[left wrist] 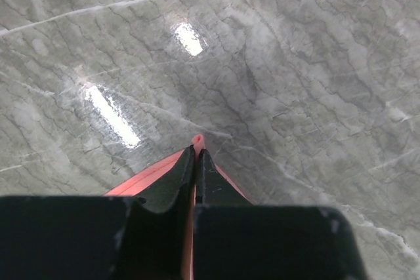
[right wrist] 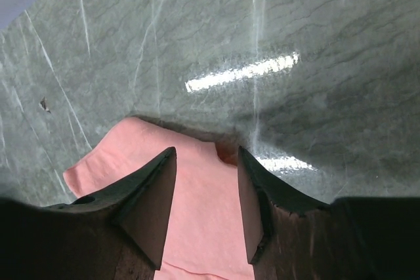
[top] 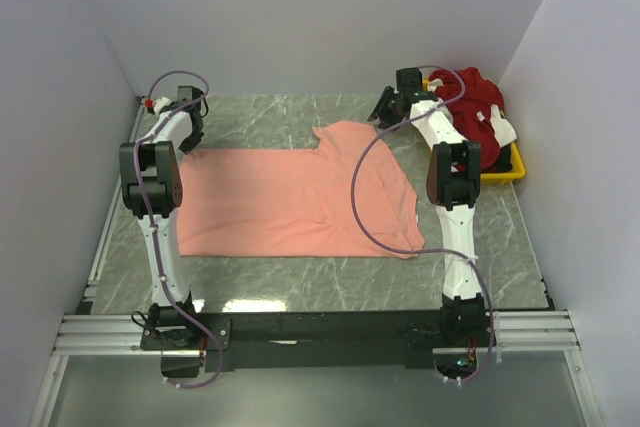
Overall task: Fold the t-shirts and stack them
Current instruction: Fold the tshirt
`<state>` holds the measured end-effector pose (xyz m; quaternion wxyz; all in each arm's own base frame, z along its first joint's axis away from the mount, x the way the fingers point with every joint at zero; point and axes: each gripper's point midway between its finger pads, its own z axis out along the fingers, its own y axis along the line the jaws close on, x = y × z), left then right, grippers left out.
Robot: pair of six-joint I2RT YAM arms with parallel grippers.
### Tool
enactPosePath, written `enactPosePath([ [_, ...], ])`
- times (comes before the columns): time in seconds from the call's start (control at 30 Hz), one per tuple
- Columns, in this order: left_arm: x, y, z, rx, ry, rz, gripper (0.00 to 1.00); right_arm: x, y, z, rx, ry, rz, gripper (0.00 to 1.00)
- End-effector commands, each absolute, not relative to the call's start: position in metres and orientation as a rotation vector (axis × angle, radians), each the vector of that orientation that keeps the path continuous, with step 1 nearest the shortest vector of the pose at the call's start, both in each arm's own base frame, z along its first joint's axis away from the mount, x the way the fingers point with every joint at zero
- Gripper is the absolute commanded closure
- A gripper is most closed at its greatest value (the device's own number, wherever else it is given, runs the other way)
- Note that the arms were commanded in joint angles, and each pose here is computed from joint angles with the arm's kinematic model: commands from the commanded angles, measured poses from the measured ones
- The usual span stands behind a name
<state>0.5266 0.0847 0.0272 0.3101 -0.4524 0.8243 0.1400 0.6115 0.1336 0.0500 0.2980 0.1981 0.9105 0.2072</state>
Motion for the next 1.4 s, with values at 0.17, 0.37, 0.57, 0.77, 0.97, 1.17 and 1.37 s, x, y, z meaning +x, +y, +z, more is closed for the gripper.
enactPosePath([
  [0.17,0.526,0.075,0.036,-1.169,2.203,0.29,0.99,0.615,0.142,0.04,0.536,2.421,0.573,0.52],
  [0.37,0.525,0.073,0.036,-1.163,2.207,0.284,0.99,0.613,0.151,0.029,0.52,2.44,0.561,0.53],
  [0.57,0.525,0.074,0.039,-1.16,2.2,0.276,0.99,0.612,0.154,0.026,0.529,2.437,0.564,0.62],
  [0.77,0.528,0.073,0.046,-1.148,2.193,0.267,0.99,0.614,0.15,0.044,0.518,2.392,0.543,0.85],
  [0.97,0.533,0.074,0.062,-1.128,2.164,0.249,0.99,0.618,0.143,0.08,0.476,2.319,0.515,1.0],
  [1.17,0.537,0.074,0.074,-1.114,2.148,0.235,0.99,0.617,0.132,0.114,0.436,2.252,0.482,1.0],
  [1.37,0.537,0.076,0.082,-1.118,2.139,0.231,0.99,0.611,0.124,0.129,0.407,2.23,0.468,1.0],
])
